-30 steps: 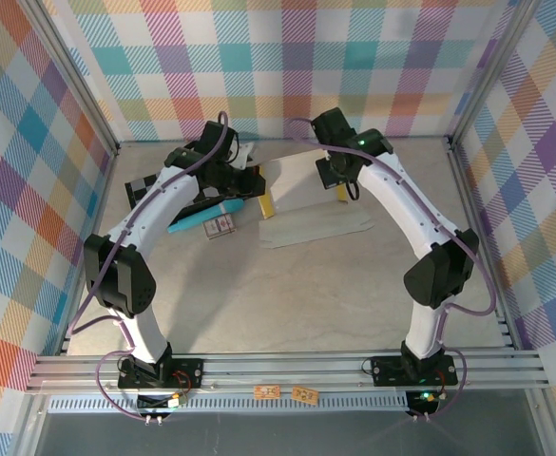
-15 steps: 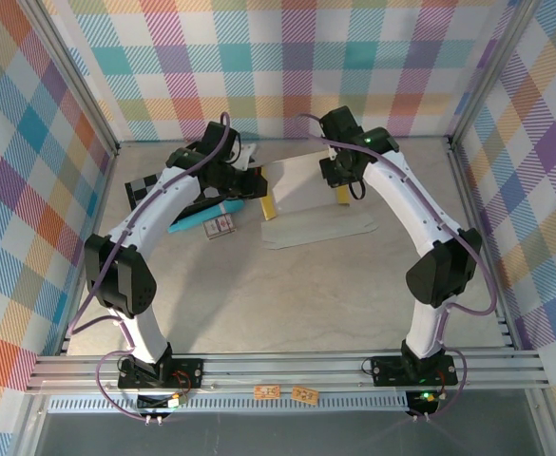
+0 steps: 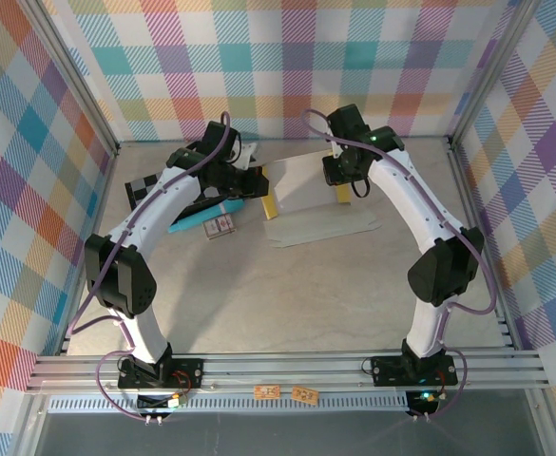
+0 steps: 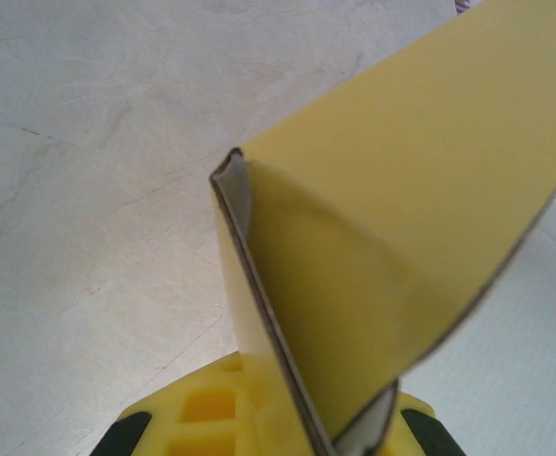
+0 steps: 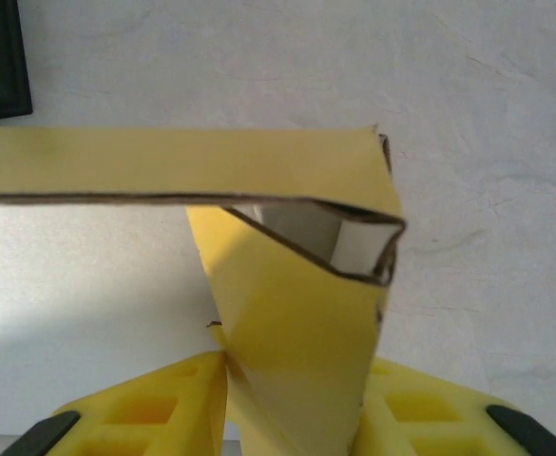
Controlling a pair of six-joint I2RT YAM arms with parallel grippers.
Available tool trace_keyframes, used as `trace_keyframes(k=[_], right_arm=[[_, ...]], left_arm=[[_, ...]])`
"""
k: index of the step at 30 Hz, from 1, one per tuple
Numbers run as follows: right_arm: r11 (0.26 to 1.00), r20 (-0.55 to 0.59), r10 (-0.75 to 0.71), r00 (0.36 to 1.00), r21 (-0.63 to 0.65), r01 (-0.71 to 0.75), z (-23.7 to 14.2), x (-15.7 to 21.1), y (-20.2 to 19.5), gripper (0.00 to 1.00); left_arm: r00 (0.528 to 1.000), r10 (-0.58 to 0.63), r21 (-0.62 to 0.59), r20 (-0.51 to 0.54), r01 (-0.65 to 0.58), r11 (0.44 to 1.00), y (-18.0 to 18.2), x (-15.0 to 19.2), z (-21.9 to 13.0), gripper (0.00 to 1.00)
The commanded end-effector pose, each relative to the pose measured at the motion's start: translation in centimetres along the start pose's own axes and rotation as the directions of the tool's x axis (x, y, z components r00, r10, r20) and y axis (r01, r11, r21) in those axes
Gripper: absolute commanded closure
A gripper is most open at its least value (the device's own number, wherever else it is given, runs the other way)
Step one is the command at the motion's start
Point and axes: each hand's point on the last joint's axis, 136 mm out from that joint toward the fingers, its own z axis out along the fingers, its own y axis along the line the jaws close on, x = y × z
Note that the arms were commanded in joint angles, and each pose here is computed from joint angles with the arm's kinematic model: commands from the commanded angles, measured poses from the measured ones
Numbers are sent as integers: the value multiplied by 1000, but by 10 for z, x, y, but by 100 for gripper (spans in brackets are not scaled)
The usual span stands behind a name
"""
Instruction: Fold the paper box
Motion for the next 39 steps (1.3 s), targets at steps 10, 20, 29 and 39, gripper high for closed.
trace_keyframes(k=[10,20,29,39], right_arm=[[996,-34,30,999,81,-27,9,2,-8,72],[881,-19,87,996,468,-68,-15,8,-42,100],[730,-12,-10,1000,683,16,-39,-1,-58,100],[910,22,-86,996,410,69,-26,-16,-17,100]], left_arm=[[993,81,136,86,-92,986,-45,-25,-13,100],[994,74,123,75,-82,989,-45,-23,-6,100],[996,71,51,59,-74,996,-41,-22,1,100],[997,48,96,62,-53,994,-48,-24,4,100]])
